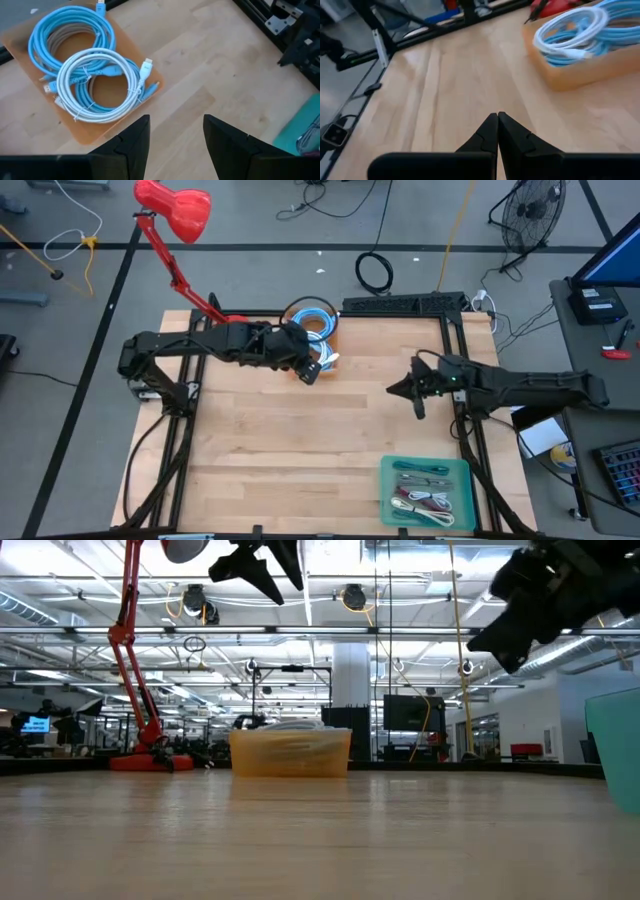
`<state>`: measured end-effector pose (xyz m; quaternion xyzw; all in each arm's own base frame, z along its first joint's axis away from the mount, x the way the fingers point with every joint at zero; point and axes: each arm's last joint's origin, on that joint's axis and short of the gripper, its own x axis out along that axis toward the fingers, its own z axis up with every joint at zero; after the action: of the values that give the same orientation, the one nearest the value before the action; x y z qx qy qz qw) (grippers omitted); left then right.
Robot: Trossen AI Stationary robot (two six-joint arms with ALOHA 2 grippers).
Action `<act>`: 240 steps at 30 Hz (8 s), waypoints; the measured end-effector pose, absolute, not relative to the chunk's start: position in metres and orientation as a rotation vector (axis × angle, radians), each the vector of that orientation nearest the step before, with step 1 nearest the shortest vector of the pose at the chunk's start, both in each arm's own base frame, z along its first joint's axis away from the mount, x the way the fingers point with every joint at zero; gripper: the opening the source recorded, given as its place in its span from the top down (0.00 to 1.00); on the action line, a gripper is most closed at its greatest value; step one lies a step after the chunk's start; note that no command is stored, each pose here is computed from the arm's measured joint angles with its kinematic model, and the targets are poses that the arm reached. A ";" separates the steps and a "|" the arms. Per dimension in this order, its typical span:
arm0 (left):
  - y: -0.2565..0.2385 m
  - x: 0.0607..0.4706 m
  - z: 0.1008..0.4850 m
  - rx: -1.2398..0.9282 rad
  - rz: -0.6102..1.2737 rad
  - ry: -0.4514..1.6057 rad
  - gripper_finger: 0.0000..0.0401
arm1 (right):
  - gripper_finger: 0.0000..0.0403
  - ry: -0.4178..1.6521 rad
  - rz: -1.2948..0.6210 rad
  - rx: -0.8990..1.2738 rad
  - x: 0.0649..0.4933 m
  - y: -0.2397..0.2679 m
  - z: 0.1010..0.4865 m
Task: Pick & Place USB Port
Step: Return to Home Position
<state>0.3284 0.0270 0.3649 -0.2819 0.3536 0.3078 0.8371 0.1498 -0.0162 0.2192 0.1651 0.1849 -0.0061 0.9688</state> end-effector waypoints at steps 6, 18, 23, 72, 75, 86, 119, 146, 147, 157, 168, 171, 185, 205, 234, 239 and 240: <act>0.032 0.328 0.365 -0.590 0.660 0.749 0.54 | 1.00 0.282 -0.033 0.355 0.124 -0.011 0.199; 0.048 0.326 0.365 -0.634 0.656 0.759 0.54 | 1.00 0.076 0.051 0.409 0.095 -0.006 0.185; 0.047 0.326 0.365 -0.641 0.655 0.758 0.54 | 1.00 -0.005 0.065 0.368 0.090 -0.006 0.191; 0.039 0.163 0.185 -0.707 0.440 0.183 1.00 | 1.00 0.030 -0.025 0.408 0.101 -0.009 0.165; 0.034 0.147 0.185 -0.636 0.394 0.114 1.00 | 1.00 0.029 -0.025 0.408 0.101 -0.009 0.165; 0.025 0.117 0.209 -0.269 0.361 -0.021 1.00 | 1.00 0.027 -0.024 0.407 0.101 -0.009 0.165; 0.018 0.106 0.165 -0.300 0.332 0.004 0.98 | 1.00 0.023 -0.023 0.407 0.101 -0.009 0.166; 0.018 0.106 0.164 -0.312 0.334 0.008 0.98 | 1.00 0.023 -0.023 0.406 0.101 -0.009 0.166; 0.018 0.106 0.164 -0.312 0.334 0.008 0.98 | 1.00 0.023 -0.023 0.407 0.101 -0.009 0.166; 0.018 0.106 0.164 -0.312 0.335 0.009 0.98 | 1.00 0.023 -0.023 0.406 0.101 -0.009 0.166; 0.018 0.106 0.164 -0.312 0.335 0.009 0.98 | 1.00 0.023 -0.023 0.407 0.101 -0.009 0.166; 0.018 0.106 0.164 -0.312 0.335 0.009 0.98 | 1.00 0.023 -0.023 0.407 0.101 -0.009 0.166; 0.018 0.106 0.164 -0.312 0.335 0.009 0.98 | 1.00 0.023 -0.023 0.407 0.101 -0.009 0.166; 0.018 0.106 0.164 -0.312 0.335 0.009 0.98 | 1.00 0.022 -0.023 0.407 0.101 -0.009 0.166; 0.018 0.106 0.164 -0.313 0.335 0.009 0.98 | 1.00 0.022 -0.023 0.407 0.101 -0.009 0.166; 0.018 0.106 0.164 -0.313 0.335 0.009 0.98 | 1.00 0.022 -0.023 0.407 0.101 -0.009 0.166; 0.018 0.106 0.164 -0.313 0.335 0.009 0.98 | 1.00 0.023 -0.023 0.407 0.101 -0.009 0.166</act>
<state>0.1057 0.0181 0.1640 -0.1549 0.0045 0.1658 0.9739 0.1008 -0.0093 0.1657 0.2018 0.0112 -0.0113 0.9793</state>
